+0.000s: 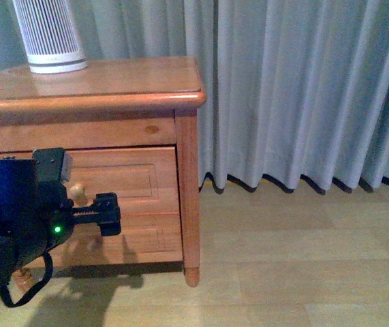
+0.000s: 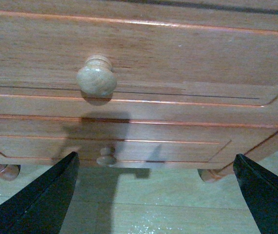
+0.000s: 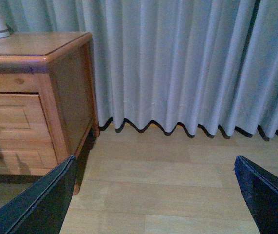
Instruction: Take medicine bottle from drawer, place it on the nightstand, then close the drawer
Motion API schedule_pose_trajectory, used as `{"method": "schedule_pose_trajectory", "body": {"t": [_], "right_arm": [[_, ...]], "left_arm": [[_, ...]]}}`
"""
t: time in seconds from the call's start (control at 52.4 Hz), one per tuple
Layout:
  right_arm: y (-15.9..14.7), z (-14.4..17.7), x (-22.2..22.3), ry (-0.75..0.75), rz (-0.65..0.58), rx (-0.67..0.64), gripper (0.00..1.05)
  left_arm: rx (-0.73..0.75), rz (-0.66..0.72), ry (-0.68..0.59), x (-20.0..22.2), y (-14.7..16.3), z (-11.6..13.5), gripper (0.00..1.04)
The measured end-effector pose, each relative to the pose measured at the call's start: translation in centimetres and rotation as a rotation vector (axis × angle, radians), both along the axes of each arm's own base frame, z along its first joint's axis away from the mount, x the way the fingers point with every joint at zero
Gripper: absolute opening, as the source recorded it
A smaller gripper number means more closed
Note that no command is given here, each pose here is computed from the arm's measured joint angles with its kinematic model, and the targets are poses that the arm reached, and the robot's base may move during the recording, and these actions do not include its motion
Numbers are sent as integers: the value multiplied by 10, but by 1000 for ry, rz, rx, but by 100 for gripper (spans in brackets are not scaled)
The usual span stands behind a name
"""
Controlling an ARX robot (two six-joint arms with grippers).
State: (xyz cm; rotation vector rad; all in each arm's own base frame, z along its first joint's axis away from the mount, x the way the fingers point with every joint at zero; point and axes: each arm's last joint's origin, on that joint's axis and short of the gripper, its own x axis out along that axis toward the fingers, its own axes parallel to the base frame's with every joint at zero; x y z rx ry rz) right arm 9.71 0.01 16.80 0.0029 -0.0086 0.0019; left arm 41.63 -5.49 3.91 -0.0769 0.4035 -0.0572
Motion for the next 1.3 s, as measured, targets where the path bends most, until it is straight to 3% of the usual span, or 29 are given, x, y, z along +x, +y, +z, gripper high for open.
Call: {"method": "schedule_pose_trajectory", "body": {"t": [0.401,0.916,1.297], "right_arm": [[0,0,0,0,0,0,98],[0,0,0,0,0,0,98],[0,0,0,0,0,0,98]], "left_arm": [[-14,43,-53,50,7,-19,98],[-8,33,-62,53,18,-18,98],[12,55,-97,49,42,-11,98]]}}
